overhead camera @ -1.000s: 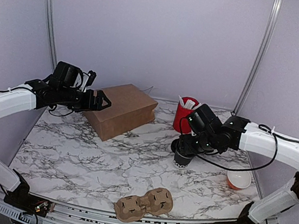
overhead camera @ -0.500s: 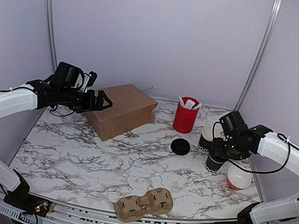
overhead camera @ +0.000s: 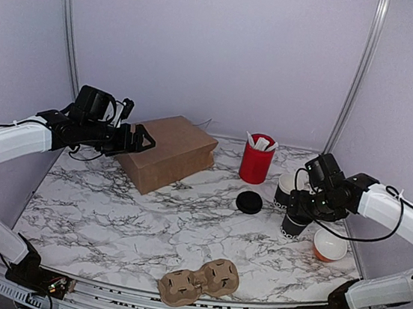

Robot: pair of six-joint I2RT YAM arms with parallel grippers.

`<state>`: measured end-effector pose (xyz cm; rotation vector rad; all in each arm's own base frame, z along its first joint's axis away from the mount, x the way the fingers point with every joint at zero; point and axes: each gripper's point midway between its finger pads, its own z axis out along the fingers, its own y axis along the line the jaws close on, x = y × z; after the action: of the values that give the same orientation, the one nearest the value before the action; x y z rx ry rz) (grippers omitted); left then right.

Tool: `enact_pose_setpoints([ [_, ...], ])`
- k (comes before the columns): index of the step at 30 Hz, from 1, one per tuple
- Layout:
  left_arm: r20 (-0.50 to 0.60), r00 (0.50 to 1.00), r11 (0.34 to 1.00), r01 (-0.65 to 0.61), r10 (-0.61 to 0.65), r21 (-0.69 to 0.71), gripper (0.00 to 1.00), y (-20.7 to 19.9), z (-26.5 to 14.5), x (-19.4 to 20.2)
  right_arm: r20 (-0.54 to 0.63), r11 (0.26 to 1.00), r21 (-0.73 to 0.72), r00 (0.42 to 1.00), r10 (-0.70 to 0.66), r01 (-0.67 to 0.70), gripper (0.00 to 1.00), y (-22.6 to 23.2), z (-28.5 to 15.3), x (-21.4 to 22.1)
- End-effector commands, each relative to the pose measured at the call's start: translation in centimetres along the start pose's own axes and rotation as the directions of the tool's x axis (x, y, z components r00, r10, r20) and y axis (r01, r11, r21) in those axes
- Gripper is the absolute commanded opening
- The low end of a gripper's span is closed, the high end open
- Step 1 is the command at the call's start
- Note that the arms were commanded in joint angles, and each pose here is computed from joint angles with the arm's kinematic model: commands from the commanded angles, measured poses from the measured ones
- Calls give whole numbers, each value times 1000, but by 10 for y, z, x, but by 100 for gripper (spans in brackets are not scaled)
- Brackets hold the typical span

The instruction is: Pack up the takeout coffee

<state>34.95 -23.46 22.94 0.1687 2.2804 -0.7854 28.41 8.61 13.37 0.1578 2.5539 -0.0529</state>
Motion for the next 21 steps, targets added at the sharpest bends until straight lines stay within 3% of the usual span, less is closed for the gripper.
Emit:
enact_pose_setpoints([
  [1, 35, 999, 1000, 3, -3, 11, 99, -3, -4, -9, 47, 1000, -18, 999, 14, -13, 95, 0, -17, -16],
  [7, 77, 996, 998, 49, -45, -46, 99, 6, -7, -18, 75, 999, -34, 997, 15, -13, 96, 1, -28, -26],
  [14, 176, 959, 939, 258, -221, -226, 97, 57, -15, -28, 177, 990, -137, 984, 10, 14, 96, 18, -57, -57],
  [21, 199, 910, 870, 408, -363, -278, 84, 101, 0, -24, 288, 949, -294, 957, -23, 111, 95, 61, -80, -104],
])
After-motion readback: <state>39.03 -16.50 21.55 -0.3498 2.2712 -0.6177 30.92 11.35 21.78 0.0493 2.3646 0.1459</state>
